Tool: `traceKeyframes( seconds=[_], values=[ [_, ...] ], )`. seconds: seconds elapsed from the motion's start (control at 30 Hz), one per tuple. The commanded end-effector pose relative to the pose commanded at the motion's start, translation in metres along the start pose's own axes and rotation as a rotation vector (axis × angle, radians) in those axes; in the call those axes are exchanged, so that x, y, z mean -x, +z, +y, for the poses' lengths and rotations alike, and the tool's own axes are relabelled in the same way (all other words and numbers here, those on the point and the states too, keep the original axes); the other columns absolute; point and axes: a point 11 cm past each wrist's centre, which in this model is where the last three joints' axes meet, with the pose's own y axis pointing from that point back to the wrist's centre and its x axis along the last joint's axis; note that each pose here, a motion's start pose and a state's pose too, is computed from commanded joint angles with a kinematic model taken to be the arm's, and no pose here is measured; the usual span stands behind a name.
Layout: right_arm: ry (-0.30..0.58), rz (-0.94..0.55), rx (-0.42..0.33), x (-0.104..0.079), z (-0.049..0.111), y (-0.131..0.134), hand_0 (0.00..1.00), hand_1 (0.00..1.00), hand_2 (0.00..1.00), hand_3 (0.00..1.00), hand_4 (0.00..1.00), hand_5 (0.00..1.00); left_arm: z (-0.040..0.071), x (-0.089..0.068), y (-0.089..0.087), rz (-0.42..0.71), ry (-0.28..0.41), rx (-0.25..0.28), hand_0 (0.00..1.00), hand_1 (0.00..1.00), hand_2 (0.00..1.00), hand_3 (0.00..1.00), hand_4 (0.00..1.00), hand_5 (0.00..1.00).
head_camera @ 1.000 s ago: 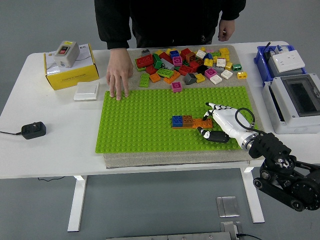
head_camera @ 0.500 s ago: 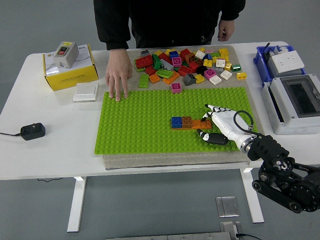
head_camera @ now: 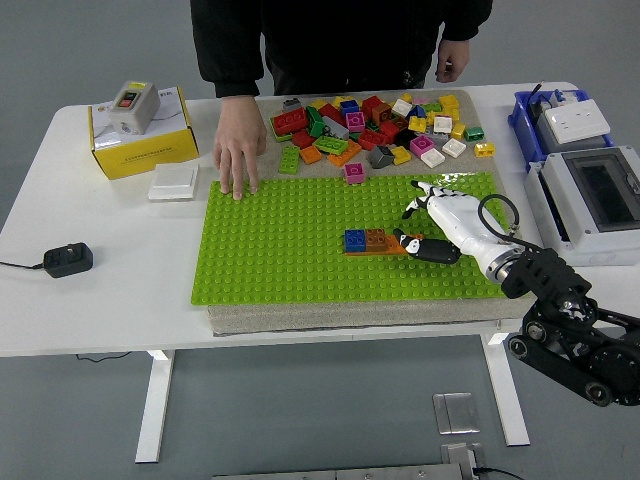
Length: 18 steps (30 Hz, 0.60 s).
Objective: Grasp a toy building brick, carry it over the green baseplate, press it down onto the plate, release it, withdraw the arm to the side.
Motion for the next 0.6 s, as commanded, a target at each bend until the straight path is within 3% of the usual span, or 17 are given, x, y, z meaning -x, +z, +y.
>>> traceKeyframes(
  seconds=[0.33, 0.6],
  values=[
    [0.159, -0.170, 0.069, -0.044, 0.012, 0.025, 0.835, 0.944, 0.988, 0.646, 0.613, 0.710, 0.000, 0.002, -0.005, 0.003, -0.002, -0.009, 0.635, 0.605, 0.564, 0.715, 0.464, 0.641],
    [0.284, -0.343, 0.170, -0.057, 0.038, 0.067, 0.833, 0.942, 0.981, 0.654, 0.611, 0.709, 0.000, 0.007, -0.009, 0.009, -0.010, -0.015, 0.635, 0.605, 0.564, 0.715, 0.463, 0.640]
  ],
)
